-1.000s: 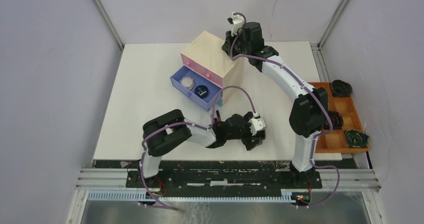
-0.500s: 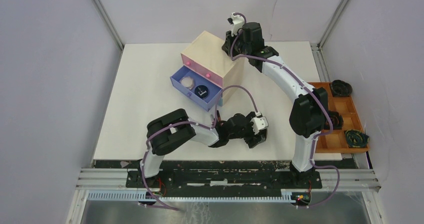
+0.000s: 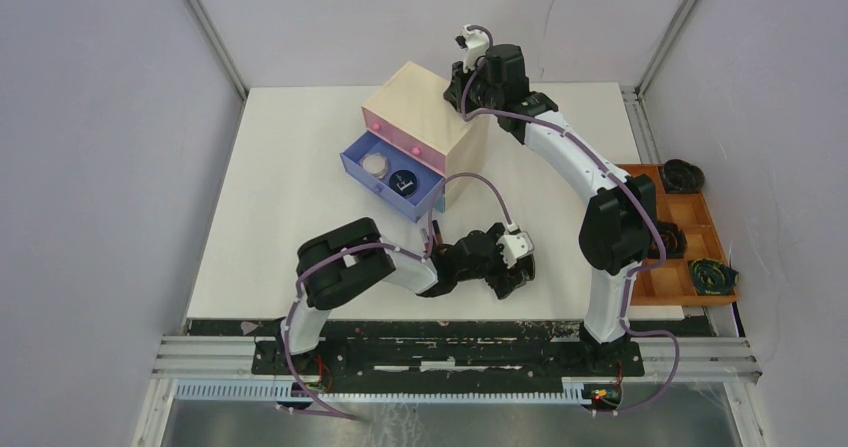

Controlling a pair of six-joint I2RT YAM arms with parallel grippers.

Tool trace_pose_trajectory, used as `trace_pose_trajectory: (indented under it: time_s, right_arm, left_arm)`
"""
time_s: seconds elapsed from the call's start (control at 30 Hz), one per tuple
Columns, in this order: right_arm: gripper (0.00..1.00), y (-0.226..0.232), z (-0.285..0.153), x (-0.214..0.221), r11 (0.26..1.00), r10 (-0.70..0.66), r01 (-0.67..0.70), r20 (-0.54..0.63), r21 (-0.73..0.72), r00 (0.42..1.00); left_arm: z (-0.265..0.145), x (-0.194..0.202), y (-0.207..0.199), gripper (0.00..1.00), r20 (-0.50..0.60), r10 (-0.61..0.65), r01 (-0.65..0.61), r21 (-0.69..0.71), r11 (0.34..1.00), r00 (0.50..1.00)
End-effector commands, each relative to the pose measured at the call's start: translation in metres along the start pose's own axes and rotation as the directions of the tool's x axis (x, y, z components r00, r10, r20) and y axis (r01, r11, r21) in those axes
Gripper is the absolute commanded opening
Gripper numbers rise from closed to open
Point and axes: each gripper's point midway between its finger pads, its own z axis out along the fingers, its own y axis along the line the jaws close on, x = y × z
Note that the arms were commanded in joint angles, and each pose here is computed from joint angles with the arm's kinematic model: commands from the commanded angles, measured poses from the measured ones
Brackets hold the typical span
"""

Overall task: Organize the makeup
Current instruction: Pick up the makeup from the center of the board.

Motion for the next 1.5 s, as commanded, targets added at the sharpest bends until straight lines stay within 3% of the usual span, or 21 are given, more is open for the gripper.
trace_pose_trajectory:
  time_s: [0.0,0.43,0.57,0.7,0.83,0.9,0.97,1.2,1.47]
  right_arm:
    - [0.2,-0.04,-0.041,0.235,0.985,0.149,-0.043,-0.683,0.17,0.715]
    - [0.2,-0.04,-0.041,0.235,0.985,0.145,-0.042,-0.685,0.165,0.714]
    - [0.2,-0.04,-0.04,0.235,0.985,0.147,-0.044,-0.685,0.165,0.714]
    - [0.2,-0.041,-0.041,0.237,0.985,0.149,-0.044,-0.687,0.168,0.711]
    - [0.2,-0.041,-0.041,0.238,0.984,0.152,-0.047,-0.688,0.17,0.71]
    - [0.2,-0.041,-0.041,0.238,0.985,0.152,-0.047,-0.688,0.169,0.71]
    - [0.2,-0.041,-0.042,0.239,0.985,0.152,-0.047,-0.689,0.169,0.708]
    - [0.2,-0.041,-0.041,0.238,0.984,0.152,-0.048,-0.688,0.169,0.71]
    - [0.2,-0.04,-0.04,0.238,0.985,0.155,-0.054,-0.686,0.166,0.711]
  left_arm:
    - [-0.014,0.042,0.006,0.99,-0.129,-0.067,0.059,-0.064,0.996,0.989]
    - [-0.001,0.047,0.003,0.99,-0.077,0.058,-0.059,-0.009,0.998,0.995]
    - [-0.002,0.054,-0.005,0.78,-0.09,0.061,-0.058,0.039,0.998,0.994]
    - [-0.007,0.059,-0.006,0.42,-0.113,0.039,-0.036,0.035,0.999,0.993]
    - [-0.013,0.057,-0.003,0.32,-0.123,0.032,-0.03,0.015,0.999,0.992]
    - [-0.016,0.054,-0.001,0.21,-0.126,0.03,-0.03,0.003,1.0,0.992]
    - [-0.02,0.049,0.002,0.04,-0.125,0.03,-0.032,-0.013,0.999,0.992]
    - [-0.051,0.011,0.018,0.03,-0.124,0.023,-0.036,-0.105,0.994,0.992]
    - [-0.105,-0.077,0.046,0.03,-0.061,-0.006,-0.007,-0.195,0.981,0.998]
